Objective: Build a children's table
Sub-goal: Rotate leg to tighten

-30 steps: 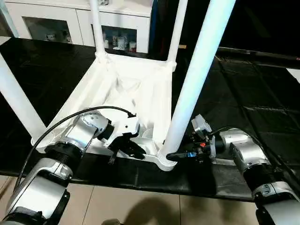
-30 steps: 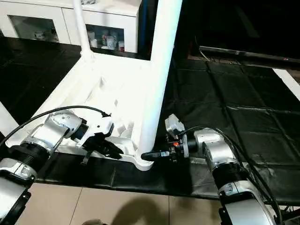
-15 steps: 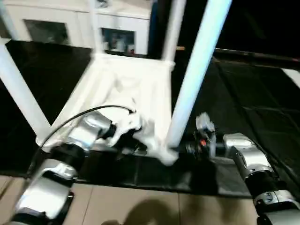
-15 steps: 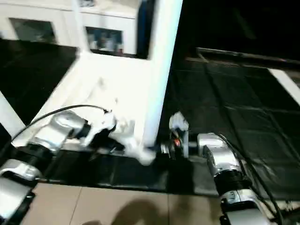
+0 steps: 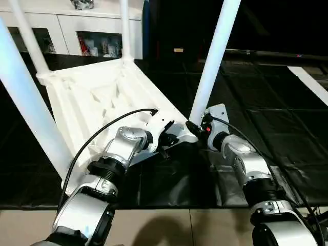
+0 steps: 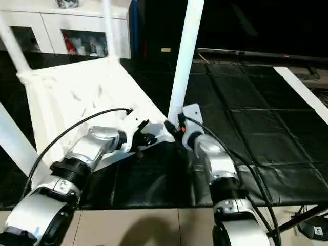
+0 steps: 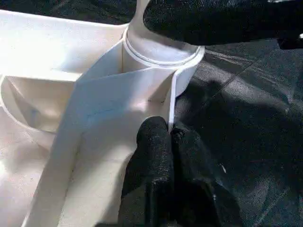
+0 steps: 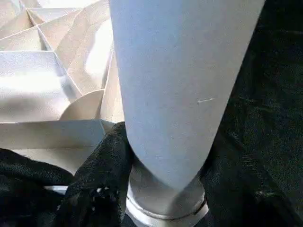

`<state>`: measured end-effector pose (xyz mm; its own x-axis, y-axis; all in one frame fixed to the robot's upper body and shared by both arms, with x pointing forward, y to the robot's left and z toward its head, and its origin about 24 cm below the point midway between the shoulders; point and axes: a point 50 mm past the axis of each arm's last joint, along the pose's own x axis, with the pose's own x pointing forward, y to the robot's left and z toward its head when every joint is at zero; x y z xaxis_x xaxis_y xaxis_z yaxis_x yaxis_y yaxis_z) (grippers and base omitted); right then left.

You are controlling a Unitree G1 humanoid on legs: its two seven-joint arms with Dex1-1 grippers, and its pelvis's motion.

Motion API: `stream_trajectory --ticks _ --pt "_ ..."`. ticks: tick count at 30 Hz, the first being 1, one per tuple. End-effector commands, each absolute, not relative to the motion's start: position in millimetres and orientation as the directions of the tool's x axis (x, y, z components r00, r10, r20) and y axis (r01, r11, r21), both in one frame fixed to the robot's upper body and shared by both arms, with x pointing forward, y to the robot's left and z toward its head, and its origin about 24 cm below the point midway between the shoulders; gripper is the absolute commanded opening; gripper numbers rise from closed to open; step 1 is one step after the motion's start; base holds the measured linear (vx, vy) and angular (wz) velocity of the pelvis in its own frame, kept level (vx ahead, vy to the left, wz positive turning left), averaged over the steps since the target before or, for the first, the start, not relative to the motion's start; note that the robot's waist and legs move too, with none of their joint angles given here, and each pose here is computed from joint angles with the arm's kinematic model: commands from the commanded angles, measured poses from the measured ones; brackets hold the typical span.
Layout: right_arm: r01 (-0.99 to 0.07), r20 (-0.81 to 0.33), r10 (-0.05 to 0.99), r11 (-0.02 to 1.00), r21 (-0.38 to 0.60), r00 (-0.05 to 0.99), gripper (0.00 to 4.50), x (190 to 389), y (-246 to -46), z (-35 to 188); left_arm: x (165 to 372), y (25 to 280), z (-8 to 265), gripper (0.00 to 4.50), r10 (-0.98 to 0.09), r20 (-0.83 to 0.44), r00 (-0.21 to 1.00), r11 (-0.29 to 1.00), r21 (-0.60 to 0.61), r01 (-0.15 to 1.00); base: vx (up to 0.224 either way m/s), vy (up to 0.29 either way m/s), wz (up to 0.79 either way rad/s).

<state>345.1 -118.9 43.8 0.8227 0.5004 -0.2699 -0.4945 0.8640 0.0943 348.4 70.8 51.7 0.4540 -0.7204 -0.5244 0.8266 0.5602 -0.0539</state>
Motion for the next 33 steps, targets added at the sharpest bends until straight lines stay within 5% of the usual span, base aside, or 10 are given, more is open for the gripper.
stream_trajectory --ticks 1,13,21,33 --pt "-0.627 -0.296 0.646 0.761 0.169 0.704 2.64 329.7 -81.0 31.2 343.7 49.4 61.6 0.0 -0.78 -0.477 0.406 0.486 -0.053 0.872 0.0 0.0 0.0" --pt "-0.704 -0.251 0.716 0.694 0.15 0.652 3.73 321.9 -125.4 29.8 340.9 80.1 57.6 0.0 -0.779 -0.528 0.338 0.405 -0.012 0.914 0.0 0.0 0.0" --pt "-0.853 -0.183 0.871 0.486 0.187 0.456 4.29 308.5 -172.6 45.9 331.6 93.7 58.2 0.0 -0.814 -0.552 0.181 0.231 -0.021 0.973 0.0 0.0 0.0" --pt "-0.966 -0.217 0.955 0.232 0.114 0.204 4.46 309.0 -169.7 60.2 318.4 106.9 65.7 0.0 -0.788 -0.609 -0.094 -0.097 -0.029 0.995 0.0 0.0 0.0"
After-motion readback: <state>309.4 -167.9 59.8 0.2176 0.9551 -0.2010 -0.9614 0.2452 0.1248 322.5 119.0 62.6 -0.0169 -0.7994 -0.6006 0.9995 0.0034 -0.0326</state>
